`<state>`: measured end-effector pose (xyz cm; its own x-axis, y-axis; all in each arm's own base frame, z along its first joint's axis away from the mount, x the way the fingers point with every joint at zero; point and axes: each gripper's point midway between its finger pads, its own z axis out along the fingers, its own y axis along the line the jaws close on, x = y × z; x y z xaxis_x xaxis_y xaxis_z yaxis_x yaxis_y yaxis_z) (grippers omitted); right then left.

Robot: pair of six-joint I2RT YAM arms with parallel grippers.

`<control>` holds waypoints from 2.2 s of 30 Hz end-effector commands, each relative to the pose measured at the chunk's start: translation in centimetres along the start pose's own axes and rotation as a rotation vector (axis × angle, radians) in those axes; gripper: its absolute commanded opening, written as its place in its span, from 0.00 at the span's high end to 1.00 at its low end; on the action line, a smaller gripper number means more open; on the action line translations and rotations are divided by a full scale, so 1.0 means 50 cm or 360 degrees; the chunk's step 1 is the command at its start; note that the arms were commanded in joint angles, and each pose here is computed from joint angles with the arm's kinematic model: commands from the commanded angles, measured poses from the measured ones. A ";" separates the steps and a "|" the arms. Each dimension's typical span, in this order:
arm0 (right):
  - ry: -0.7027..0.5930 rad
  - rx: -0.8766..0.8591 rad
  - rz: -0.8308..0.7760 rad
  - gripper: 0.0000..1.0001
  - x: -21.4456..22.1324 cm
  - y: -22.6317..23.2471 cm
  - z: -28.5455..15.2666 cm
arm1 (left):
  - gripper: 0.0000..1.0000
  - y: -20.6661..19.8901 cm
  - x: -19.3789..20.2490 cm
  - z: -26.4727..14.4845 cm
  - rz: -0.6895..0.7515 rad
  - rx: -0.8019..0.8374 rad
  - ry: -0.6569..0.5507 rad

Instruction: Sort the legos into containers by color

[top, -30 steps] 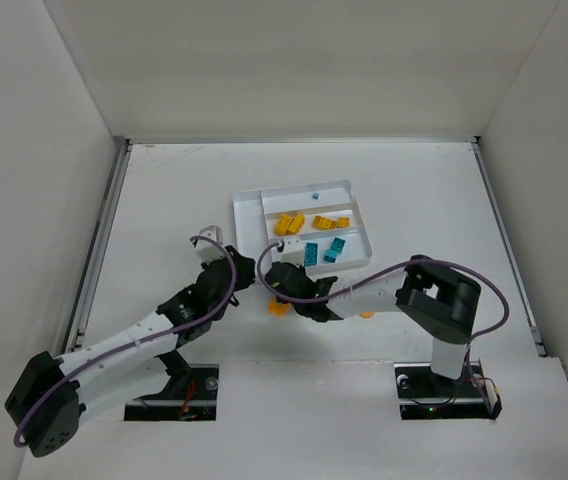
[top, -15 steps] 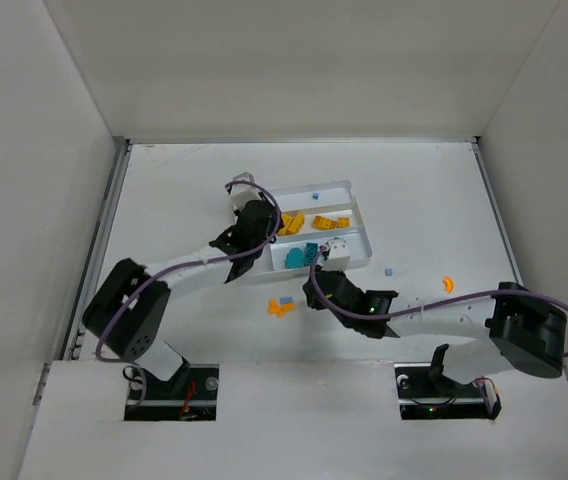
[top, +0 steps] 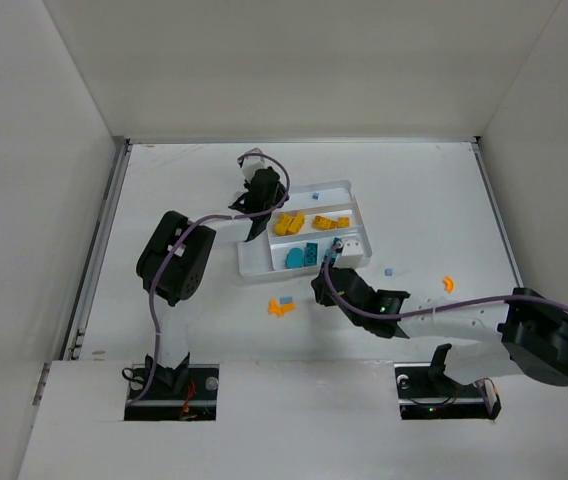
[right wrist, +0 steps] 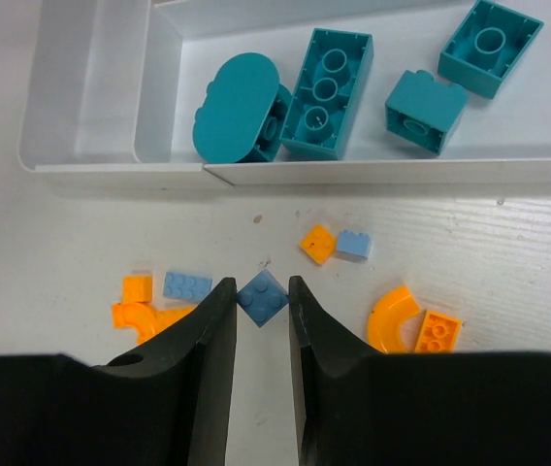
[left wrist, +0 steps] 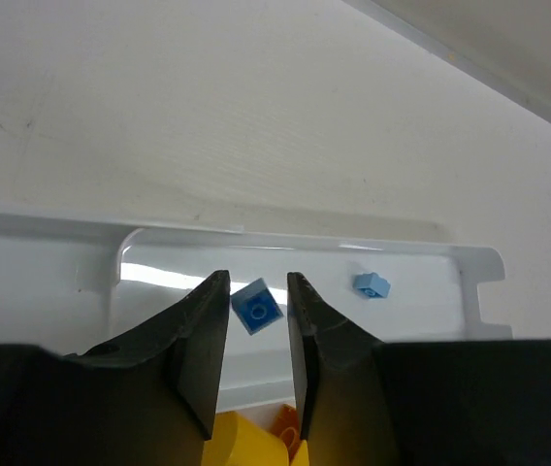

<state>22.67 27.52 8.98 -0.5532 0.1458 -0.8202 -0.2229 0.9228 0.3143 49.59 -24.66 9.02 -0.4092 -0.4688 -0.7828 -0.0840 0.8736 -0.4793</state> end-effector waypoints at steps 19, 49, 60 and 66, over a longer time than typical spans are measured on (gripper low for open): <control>-0.0272 0.0053 0.0198 0.77 -0.310 -0.045 0.285 | 0.66 -0.020 -0.002 -0.276 -0.0069 0.0197 -0.0093; -0.0318 0.0107 0.0100 0.44 -0.382 -0.072 0.339 | 0.66 0.047 0.303 -0.435 0.0554 0.0218 0.0374; -0.0322 -0.0014 0.0100 0.44 -0.308 -0.022 0.250 | 0.63 0.078 0.359 -0.474 0.0673 0.0186 0.0424; -0.0301 -0.0024 0.0115 0.44 -0.293 -0.018 0.251 | 0.62 0.089 0.362 -0.499 0.0717 0.0185 0.0363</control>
<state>40.52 28.57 12.52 -0.4647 0.2158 -0.8588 -0.1935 0.9217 0.3363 19.30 -27.19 2.56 -0.5972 0.0077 -0.8021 0.2722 0.9426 -0.1935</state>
